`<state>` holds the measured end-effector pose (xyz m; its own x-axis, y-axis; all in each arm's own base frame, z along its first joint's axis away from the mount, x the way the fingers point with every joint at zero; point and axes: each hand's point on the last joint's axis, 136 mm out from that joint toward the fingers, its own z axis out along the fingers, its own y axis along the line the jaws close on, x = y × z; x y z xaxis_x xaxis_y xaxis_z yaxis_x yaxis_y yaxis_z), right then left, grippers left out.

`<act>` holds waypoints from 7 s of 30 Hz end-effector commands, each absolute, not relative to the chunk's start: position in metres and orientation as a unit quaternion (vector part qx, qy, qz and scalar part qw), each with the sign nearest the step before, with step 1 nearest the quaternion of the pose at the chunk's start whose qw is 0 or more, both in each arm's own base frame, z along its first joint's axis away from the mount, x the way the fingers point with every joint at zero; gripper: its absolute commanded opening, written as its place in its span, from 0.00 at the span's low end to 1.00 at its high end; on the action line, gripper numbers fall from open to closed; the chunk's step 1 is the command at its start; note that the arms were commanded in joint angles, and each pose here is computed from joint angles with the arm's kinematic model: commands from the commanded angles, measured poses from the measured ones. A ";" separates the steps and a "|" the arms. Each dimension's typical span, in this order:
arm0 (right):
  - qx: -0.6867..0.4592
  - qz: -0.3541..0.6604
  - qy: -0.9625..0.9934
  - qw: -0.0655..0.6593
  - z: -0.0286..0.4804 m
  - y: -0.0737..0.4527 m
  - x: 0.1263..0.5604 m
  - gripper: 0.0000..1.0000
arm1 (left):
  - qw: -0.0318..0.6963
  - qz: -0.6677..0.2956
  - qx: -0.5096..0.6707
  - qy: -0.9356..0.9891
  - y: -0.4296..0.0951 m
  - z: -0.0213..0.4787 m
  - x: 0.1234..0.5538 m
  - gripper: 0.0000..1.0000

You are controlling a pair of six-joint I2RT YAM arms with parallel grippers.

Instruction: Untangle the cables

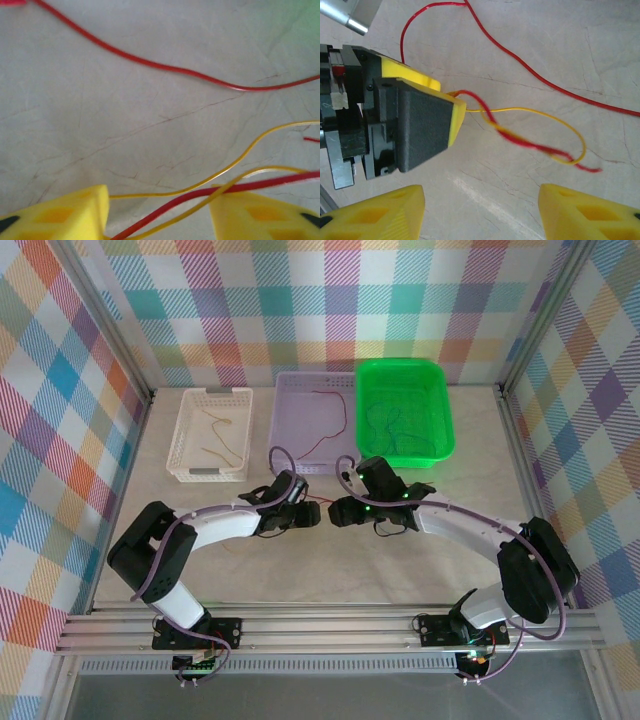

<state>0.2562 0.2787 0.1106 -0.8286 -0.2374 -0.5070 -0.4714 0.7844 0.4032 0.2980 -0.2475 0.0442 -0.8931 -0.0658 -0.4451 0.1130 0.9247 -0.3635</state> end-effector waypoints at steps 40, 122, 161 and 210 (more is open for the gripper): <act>-0.075 0.383 0.878 0.278 0.139 0.290 0.270 0.61 | 0.296 -0.421 0.094 0.852 -0.280 0.215 0.224 0.00; -0.245 0.521 0.727 0.374 0.323 0.293 0.175 0.00 | 0.274 -0.495 0.166 0.807 -0.285 0.207 0.164 0.76; -0.205 0.571 0.722 0.331 0.377 0.296 0.168 0.00 | 0.308 -0.567 0.299 0.703 -0.332 0.279 0.095 0.94; -0.186 0.598 0.717 0.305 0.381 0.300 0.164 0.00 | 0.333 -0.497 0.309 0.740 -0.370 0.233 0.128 0.28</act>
